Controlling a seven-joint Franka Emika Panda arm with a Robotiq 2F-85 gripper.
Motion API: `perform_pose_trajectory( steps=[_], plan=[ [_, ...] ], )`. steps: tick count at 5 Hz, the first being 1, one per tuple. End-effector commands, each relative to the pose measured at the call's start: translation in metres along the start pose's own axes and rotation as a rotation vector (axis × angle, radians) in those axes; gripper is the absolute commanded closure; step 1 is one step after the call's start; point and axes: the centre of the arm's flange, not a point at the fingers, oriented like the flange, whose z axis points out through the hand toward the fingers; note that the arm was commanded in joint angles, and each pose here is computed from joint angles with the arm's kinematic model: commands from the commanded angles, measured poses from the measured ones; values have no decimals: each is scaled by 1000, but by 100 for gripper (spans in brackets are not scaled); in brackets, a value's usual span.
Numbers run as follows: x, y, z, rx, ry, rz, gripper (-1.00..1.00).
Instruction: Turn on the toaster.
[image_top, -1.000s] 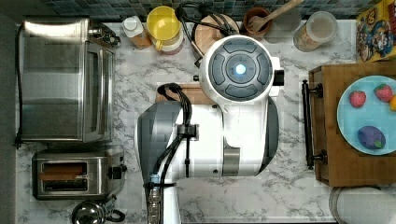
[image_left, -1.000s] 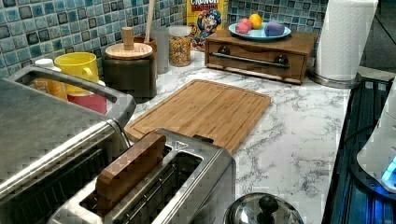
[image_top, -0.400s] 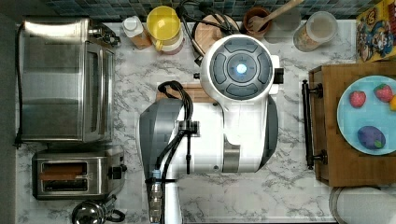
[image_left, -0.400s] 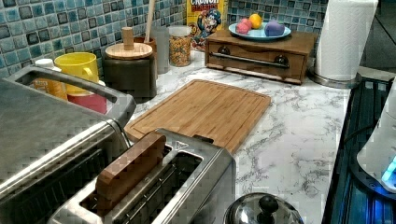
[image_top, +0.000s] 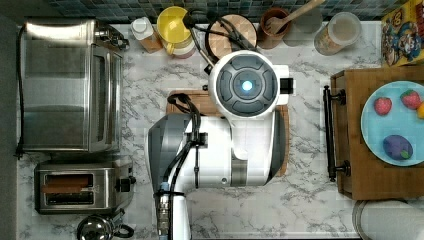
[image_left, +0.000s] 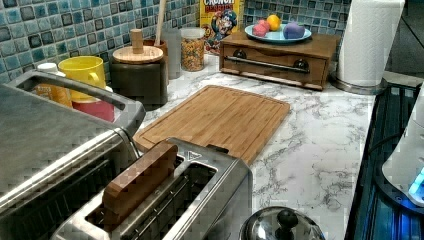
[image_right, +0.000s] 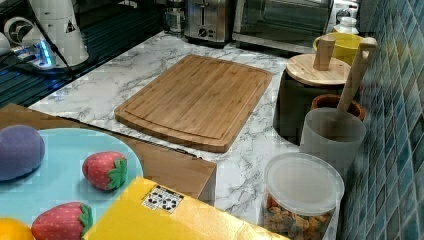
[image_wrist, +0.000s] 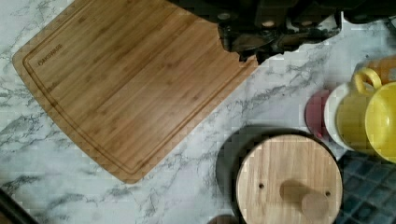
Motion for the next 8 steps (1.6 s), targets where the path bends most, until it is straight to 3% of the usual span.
perform_pose_trajectory(
  steps=[1,2,5,7,8],
  plan=[
    [-137,-46,11,50,-42,-338,100],
    [-161,-39,13,61,-44,-395,100],
    [-239,-18,29,80,-130,-553,100],
    [-286,-23,52,8,-197,-692,100],
    [-295,-23,58,7,-209,-722,100]
  ],
)
